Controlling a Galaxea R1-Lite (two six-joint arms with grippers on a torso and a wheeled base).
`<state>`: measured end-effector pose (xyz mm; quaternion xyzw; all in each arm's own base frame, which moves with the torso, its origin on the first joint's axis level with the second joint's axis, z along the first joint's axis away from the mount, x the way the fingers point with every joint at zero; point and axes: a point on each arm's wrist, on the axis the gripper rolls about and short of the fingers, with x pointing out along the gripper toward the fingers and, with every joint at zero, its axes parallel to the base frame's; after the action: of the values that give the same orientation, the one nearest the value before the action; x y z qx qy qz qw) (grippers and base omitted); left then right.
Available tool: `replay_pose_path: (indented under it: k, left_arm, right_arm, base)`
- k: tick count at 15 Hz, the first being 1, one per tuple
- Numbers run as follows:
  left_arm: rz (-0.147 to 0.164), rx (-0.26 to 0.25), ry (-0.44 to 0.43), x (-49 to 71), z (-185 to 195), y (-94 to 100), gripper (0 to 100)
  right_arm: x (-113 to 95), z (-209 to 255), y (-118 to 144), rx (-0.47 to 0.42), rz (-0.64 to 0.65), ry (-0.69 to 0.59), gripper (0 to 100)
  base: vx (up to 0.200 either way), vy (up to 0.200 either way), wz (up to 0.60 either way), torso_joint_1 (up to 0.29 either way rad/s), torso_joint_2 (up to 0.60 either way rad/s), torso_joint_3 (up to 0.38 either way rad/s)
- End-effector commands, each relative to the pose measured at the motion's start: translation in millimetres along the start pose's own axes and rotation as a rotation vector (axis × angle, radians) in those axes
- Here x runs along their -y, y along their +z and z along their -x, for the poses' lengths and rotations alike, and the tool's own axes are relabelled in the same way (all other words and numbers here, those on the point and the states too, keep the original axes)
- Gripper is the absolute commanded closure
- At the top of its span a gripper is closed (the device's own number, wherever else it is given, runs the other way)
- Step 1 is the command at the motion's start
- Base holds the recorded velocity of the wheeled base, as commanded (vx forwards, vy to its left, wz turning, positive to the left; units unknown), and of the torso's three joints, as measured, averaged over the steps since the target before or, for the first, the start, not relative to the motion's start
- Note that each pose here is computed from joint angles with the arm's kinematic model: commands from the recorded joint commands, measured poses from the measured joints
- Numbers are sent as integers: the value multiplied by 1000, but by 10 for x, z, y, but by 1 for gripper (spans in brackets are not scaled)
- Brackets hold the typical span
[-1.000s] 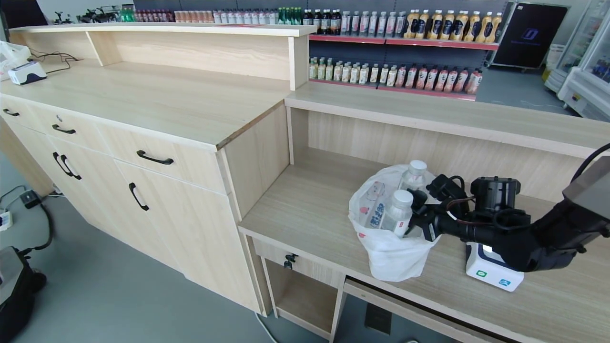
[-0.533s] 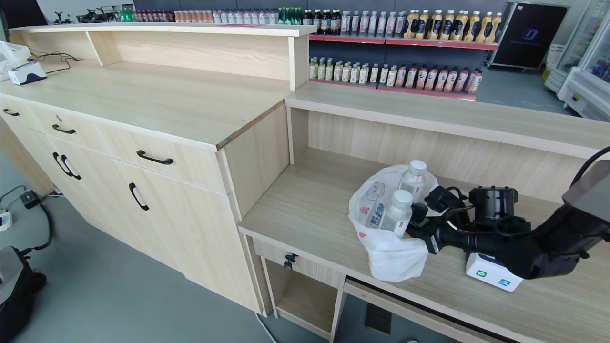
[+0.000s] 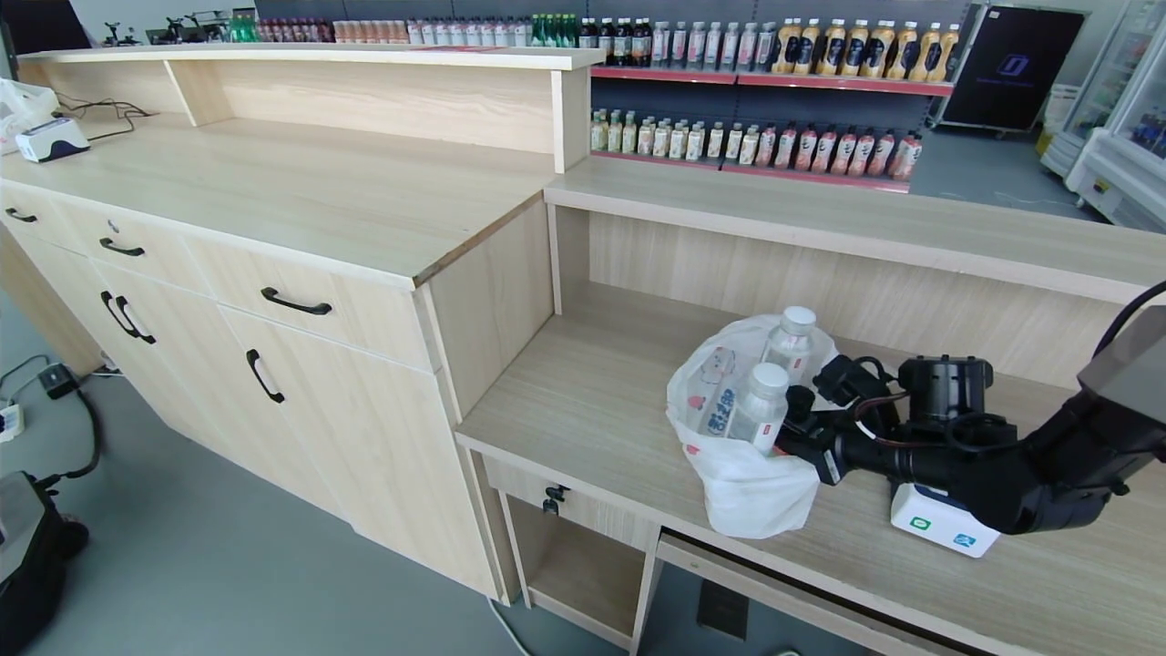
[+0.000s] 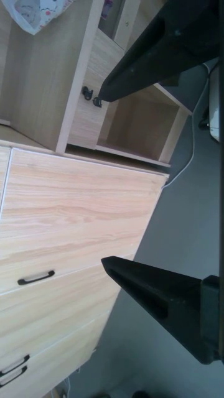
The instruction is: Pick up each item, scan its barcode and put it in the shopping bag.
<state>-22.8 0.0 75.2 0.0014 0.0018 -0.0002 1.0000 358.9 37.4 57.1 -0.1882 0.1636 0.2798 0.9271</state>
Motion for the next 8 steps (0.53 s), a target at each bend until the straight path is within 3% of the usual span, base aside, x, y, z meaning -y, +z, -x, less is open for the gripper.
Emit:
replay_pose_path:
  k: [1, 8]
  left_arm:
    - [0, 1, 0, 0, 0, 0, 0]
    - [0, 1, 0, 0, 0, 0, 0]
  right_arm:
    - [-12, 15, -5, -3, -1, 3, 0]
    - [83, 135, 109, 36, 4, -37, 0]
  base:
    - [0, 0, 0, 0, 0, 0]
    - [0, 0, 0, 0, 0, 0]
